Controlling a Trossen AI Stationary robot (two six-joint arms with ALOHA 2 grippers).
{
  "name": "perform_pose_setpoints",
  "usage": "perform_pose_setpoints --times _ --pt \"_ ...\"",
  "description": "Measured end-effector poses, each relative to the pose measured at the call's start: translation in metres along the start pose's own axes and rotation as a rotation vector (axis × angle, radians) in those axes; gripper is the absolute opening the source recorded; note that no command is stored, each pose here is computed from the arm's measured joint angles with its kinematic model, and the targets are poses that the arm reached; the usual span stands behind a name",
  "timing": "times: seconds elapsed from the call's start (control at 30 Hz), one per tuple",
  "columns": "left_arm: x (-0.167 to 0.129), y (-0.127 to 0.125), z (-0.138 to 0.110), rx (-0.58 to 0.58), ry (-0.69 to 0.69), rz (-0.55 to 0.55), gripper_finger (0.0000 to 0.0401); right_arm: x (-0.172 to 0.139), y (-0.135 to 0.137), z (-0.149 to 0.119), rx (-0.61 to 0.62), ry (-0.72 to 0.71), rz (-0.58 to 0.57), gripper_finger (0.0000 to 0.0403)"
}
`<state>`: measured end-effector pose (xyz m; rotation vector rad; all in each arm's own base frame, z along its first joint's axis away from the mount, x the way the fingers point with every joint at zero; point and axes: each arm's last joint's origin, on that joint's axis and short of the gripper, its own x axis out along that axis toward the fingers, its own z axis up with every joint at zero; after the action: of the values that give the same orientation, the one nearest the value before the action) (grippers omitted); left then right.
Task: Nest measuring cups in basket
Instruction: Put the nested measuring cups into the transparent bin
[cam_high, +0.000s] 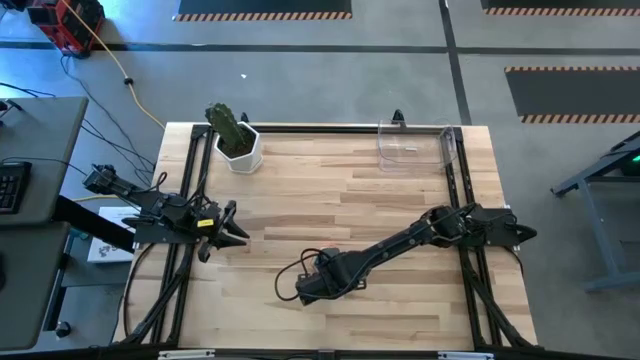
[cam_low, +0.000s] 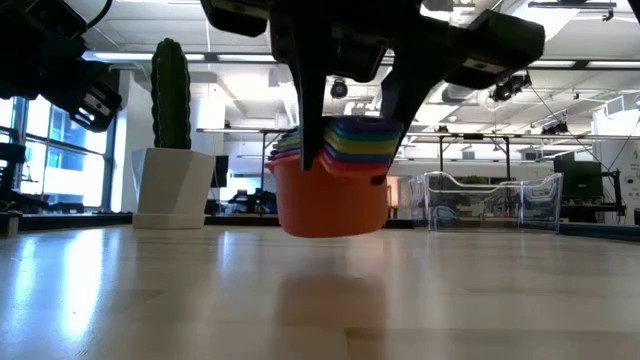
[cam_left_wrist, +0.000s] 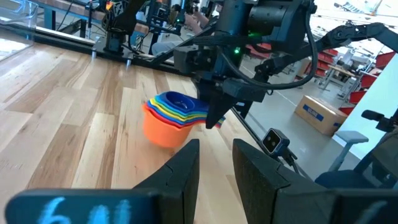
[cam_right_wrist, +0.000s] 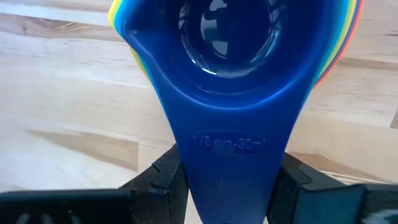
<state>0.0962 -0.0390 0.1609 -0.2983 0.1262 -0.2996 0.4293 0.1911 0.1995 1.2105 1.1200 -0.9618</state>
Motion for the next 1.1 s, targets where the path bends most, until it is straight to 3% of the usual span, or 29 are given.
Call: perform_pose_setpoints --times 0.7,1.1 --pt "0.000 0.000 0.000 0.000 0.000 0.001 0.0087 -0.025 -0.004 0.014 -0.038 -0.081 0.007 0.0134" --pt "0.000 0.000 0.000 0.000 -0.001 0.000 0.0087 -0.029 -0.004 0.038 -0.113 -0.101 -0.047 0.0134"
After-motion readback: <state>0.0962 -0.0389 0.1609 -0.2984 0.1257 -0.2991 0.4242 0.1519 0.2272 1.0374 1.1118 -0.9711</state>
